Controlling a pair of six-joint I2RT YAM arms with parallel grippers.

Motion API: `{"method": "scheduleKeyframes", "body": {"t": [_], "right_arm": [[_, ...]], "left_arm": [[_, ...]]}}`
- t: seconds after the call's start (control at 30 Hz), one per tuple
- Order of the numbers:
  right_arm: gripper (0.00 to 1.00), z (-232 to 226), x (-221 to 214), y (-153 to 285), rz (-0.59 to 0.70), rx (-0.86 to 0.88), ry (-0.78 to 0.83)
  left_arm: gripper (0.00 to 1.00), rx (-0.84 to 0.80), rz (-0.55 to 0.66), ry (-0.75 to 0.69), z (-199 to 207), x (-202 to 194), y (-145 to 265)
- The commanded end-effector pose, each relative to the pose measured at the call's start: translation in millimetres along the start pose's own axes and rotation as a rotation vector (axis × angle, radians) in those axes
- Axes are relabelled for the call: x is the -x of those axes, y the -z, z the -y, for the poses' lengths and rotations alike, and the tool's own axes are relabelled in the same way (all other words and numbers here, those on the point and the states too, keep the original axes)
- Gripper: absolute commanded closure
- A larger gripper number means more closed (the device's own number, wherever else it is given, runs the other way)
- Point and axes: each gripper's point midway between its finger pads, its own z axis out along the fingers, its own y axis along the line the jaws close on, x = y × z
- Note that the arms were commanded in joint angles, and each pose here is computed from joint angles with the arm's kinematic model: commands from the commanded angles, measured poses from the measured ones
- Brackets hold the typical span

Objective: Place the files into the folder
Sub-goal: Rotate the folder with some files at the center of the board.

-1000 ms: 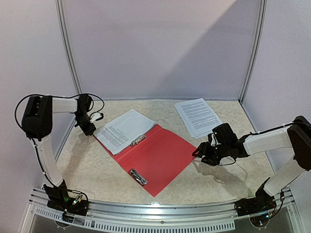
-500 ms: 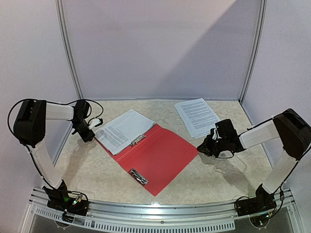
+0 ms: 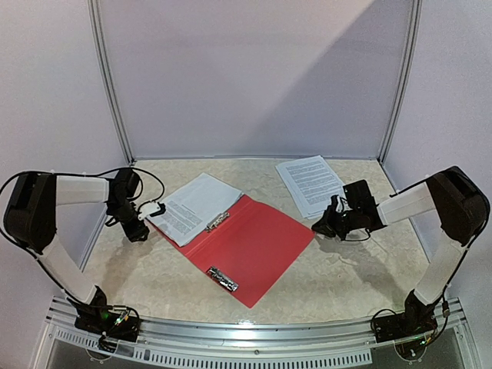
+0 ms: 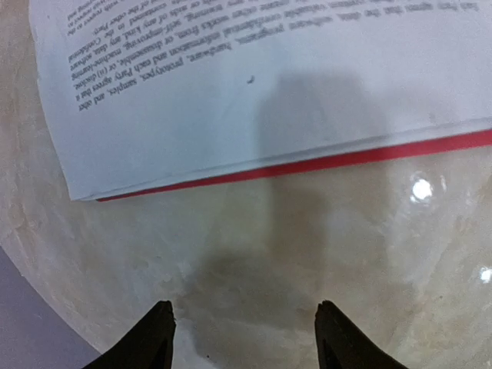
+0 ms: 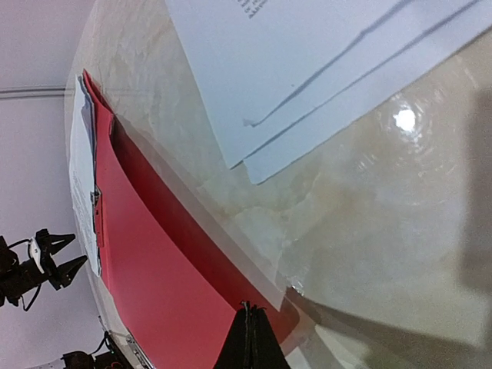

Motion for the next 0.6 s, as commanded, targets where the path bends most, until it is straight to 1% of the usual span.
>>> {"method": "scheduleKeyframes", "body": {"t": [0.0,0.07,0.13,0.17,0.2,0.23,0.33,0.37,0.47,0.5,0.57], "right_arm": [[1.00,-13.3,19.8,5.4,-0.010,0.006,0.086],[1.00,-11.2,27.3,1.4,-0.036,-0.029,0.125],[1.00,-5.3,31.4,-3.6,-0.067,-0.090,0.160],[0.97,-3.6,33.3,-4.8,-0.075,-0.113,0.170],[0.93,1.8,31.5,-5.6,-0.094,-0.143,0.176],[0.86,3.3,32.4,-4.6,-0.097,-0.161,0.180],[0.74,6.5,35.7,10.0,-0.076,-0.225,0.196],[0.71,3.2,39.5,21.1,-0.048,-0.249,0.206],[0.69,-4.8,40.1,49.1,0.028,-0.352,0.242],[0.68,-17.7,36.9,59.8,0.067,-0.364,0.275],[0.67,-45.2,9.0,62.7,0.063,-0.337,0.342]], "left_arm": [[0.36,-0.063,0.016,-0.101,32.0,0.1,18.3],[0.36,-0.074,0.031,-0.145,44.5,4.1,26.1],[0.36,-0.122,0.086,-0.185,63.1,14.1,34.9],[0.36,-0.146,0.115,-0.201,72.1,18.9,39.1],[0.36,-0.170,0.147,-0.217,81.3,24.0,43.4],[0.36,-0.192,0.181,-0.237,90.7,29.8,47.8],[0.36,-0.191,0.247,-0.309,107.2,45.5,55.3],[0.36,-0.185,0.270,-0.337,111.6,51.9,57.3],[0.38,-0.155,0.335,-0.421,118.8,74.1,57.1],[0.39,-0.143,0.343,-0.444,119.9,80.4,53.8],[0.40,-0.091,0.365,-0.478,117.5,97.3,44.6]]}}
